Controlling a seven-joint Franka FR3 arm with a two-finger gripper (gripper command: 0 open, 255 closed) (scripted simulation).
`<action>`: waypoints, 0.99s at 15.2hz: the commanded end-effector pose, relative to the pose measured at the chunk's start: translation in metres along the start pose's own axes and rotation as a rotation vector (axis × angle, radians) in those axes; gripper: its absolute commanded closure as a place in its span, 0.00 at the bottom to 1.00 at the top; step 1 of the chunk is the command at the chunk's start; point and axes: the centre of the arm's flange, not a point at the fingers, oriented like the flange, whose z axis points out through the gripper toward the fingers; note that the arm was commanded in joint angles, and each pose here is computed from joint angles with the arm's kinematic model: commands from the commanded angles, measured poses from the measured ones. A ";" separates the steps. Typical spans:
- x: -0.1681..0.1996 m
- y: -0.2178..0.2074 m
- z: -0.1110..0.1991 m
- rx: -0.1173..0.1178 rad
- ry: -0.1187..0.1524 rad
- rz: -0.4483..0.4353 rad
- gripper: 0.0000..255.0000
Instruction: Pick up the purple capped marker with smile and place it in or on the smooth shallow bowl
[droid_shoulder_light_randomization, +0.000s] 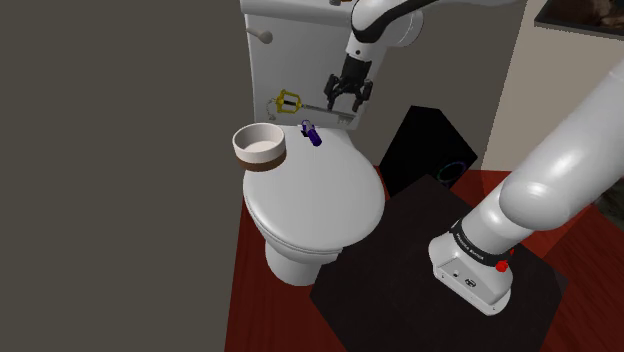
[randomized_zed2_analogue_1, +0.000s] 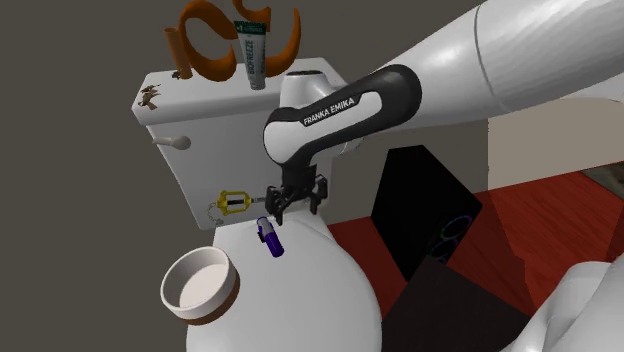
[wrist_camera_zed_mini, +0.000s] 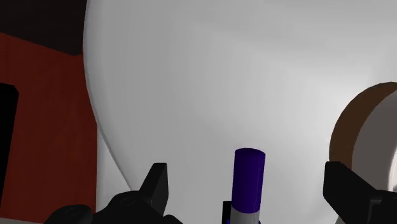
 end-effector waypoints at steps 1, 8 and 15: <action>0.021 -0.005 0.019 0.000 -0.003 0.009 0.00; 0.088 -0.019 0.083 -0.003 -0.016 0.041 0.00; 0.124 -0.025 0.134 -0.004 -0.022 0.058 0.00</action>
